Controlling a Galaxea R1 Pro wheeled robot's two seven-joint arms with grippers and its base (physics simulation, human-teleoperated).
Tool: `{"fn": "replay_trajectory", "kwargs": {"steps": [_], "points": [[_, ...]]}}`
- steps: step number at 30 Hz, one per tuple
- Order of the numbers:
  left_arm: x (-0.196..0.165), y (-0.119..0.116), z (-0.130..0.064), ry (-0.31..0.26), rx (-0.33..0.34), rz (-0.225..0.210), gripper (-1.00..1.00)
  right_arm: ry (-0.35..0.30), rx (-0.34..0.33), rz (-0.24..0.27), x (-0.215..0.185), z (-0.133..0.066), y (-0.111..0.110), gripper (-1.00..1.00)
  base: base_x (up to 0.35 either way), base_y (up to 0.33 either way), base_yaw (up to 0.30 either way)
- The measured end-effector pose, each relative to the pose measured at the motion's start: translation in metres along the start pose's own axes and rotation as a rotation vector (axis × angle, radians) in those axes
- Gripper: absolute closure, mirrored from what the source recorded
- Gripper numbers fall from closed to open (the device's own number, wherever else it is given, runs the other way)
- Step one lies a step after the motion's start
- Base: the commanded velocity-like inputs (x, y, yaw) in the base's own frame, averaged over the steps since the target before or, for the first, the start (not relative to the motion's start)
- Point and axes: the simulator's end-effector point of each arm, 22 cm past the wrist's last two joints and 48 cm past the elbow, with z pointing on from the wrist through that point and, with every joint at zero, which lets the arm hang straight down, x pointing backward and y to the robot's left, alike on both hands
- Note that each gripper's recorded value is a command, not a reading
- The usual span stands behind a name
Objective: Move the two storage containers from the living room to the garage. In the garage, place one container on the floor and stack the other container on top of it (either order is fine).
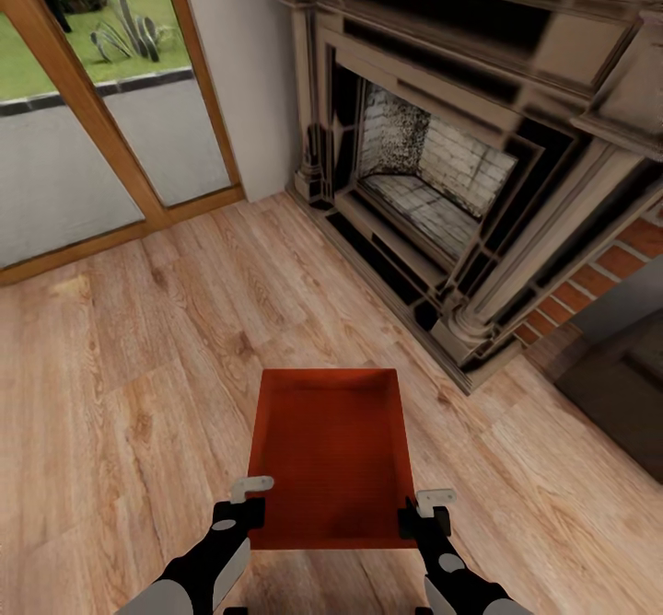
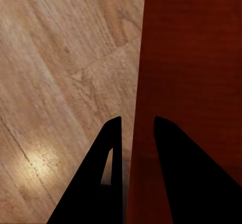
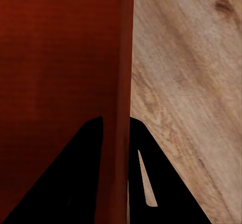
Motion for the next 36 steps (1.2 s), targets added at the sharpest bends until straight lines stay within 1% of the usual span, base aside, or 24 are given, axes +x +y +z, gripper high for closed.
{"fn": "replay_trajectory", "kwargs": {"steps": [36], "points": [[-0.011,0.006,-0.050,0.002,0.001,-0.002,1.00,0.002,0.001,-0.003,-0.023,-0.047,0.000,1.00,0.000,0.000,0.000]]}}
